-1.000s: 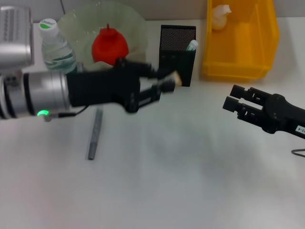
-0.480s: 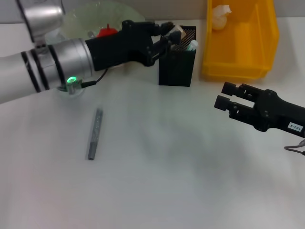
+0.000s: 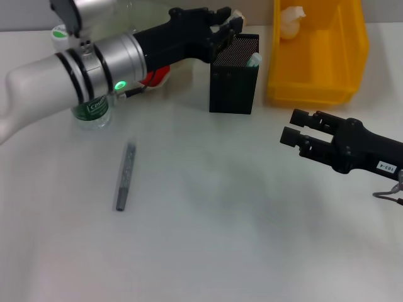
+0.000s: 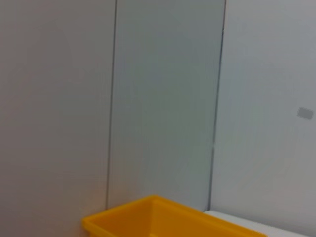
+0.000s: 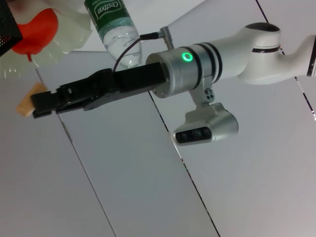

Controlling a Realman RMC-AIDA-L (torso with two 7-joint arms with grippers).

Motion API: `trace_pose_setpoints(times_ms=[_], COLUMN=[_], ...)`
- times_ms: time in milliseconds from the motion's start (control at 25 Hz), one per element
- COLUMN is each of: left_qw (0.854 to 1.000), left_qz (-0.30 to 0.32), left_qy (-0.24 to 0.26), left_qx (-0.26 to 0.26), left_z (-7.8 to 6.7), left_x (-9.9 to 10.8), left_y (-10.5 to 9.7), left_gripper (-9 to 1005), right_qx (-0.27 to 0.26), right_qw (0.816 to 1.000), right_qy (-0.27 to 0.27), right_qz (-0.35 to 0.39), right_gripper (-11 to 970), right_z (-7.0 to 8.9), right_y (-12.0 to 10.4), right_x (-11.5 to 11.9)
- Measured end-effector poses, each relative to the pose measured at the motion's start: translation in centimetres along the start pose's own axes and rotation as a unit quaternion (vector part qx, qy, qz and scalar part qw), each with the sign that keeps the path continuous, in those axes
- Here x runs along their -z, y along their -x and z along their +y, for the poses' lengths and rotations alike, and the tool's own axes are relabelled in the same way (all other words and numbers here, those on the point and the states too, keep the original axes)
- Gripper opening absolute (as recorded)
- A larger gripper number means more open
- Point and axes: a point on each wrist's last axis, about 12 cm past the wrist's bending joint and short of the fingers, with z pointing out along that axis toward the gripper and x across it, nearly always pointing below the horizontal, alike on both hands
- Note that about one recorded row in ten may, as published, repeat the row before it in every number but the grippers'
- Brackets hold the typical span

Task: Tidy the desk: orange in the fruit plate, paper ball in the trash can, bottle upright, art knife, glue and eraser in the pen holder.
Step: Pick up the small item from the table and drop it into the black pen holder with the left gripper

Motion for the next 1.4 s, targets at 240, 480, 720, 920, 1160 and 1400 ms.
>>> trace_pose_setpoints(times_ms=[240,480,720,920,1160,1400], left_qw=[1.0,0.999,0.999,0.999,0.999,0.999], left_qz=[0.014,0.011,0.012,0.011,0.009,0.01], left_qy=[0.019,0.019,0.018,0.02,0.025,0.026], left_qx=[-0.016,-0.025,-0.026,-0.025,-0.023,-0.023], left_z=[0.2,0.0,0.0,0.1,0.2,0.2], left_x=[-1.2,-1.7,-1.9,-1.9,-1.9,-2.0], left_y=[0.2,0.5,0.7,0.7,0.8,0.8], left_gripper=[269,271,272,273,274,275], right_qx=[0.001,0.0,0.006,0.007,0.008,0.013], right_qw=[1.0,1.0,1.0,1.0,1.0,1.0], right_qy=[0.004,0.005,0.006,0.007,0.007,0.006], right_qz=[-0.001,0.003,0.001,0.003,0.004,0.004], right_gripper=[640,640,640,640,639,639], right_z=[0.2,0.3,0.3,0.4,0.3,0.3], right_y=[-0.2,-0.4,-0.4,-0.4,-0.5,-0.4], right_x=[-0.4,-0.5,-0.7,-0.8,-0.8,-0.7])
